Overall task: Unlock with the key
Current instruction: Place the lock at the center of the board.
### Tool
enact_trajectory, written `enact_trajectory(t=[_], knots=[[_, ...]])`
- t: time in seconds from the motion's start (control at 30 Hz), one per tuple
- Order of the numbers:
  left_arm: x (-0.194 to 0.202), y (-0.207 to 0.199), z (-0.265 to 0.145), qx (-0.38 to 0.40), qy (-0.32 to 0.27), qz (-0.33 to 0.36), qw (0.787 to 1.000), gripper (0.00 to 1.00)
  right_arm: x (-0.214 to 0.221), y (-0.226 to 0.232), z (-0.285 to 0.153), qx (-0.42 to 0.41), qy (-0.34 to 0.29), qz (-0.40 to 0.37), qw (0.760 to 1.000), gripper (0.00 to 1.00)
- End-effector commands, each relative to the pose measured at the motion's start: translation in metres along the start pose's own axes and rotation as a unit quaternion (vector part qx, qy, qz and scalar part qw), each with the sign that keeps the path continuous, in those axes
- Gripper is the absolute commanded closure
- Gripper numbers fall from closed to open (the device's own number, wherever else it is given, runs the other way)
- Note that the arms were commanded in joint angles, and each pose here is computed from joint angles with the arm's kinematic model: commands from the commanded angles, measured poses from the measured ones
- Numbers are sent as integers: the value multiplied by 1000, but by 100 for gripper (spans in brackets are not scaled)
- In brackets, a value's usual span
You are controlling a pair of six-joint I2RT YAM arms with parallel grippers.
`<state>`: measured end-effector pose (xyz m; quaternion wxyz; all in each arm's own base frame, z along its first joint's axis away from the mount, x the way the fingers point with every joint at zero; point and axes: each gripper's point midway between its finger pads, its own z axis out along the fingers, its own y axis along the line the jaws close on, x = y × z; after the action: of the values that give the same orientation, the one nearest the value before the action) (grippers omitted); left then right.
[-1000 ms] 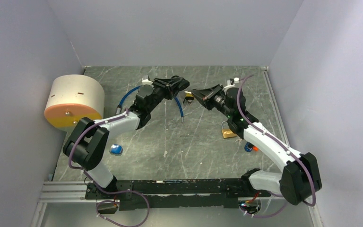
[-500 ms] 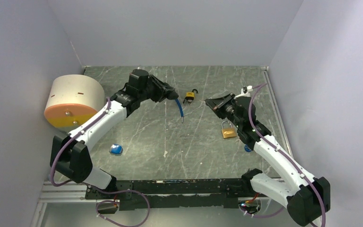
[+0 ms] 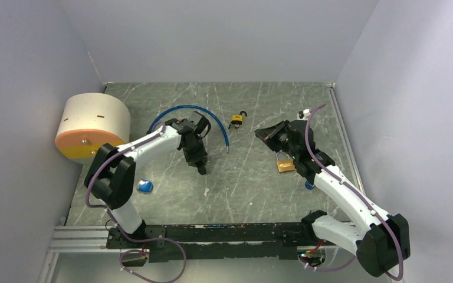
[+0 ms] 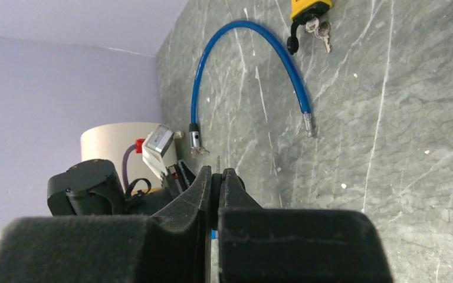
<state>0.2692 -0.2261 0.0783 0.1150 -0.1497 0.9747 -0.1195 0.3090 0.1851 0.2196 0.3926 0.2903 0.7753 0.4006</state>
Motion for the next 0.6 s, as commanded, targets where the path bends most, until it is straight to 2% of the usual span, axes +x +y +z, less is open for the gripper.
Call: enact_trajectory(t=[0.0,0.1,0.17,0.37,0.57], knots=[[-14,-8,4,-19,-31,36,999,97,2,2,1,-8,8,-5,1000,100],[-17,-7,12,-35,-36,41,998,97,2,0,0,-5,9,-4,1000,100],[-18,-3,19,-45,-40,44,997,90,3,-1,0,-4,10,-2,1000,100],[-12,1,37,-51,-31,38,998,78,3,-5,0,-1,12,3,1000,100],[-15,-3,31,-39,-40,34,998,48,3,-8,-1,4,14,6,1000,100]])
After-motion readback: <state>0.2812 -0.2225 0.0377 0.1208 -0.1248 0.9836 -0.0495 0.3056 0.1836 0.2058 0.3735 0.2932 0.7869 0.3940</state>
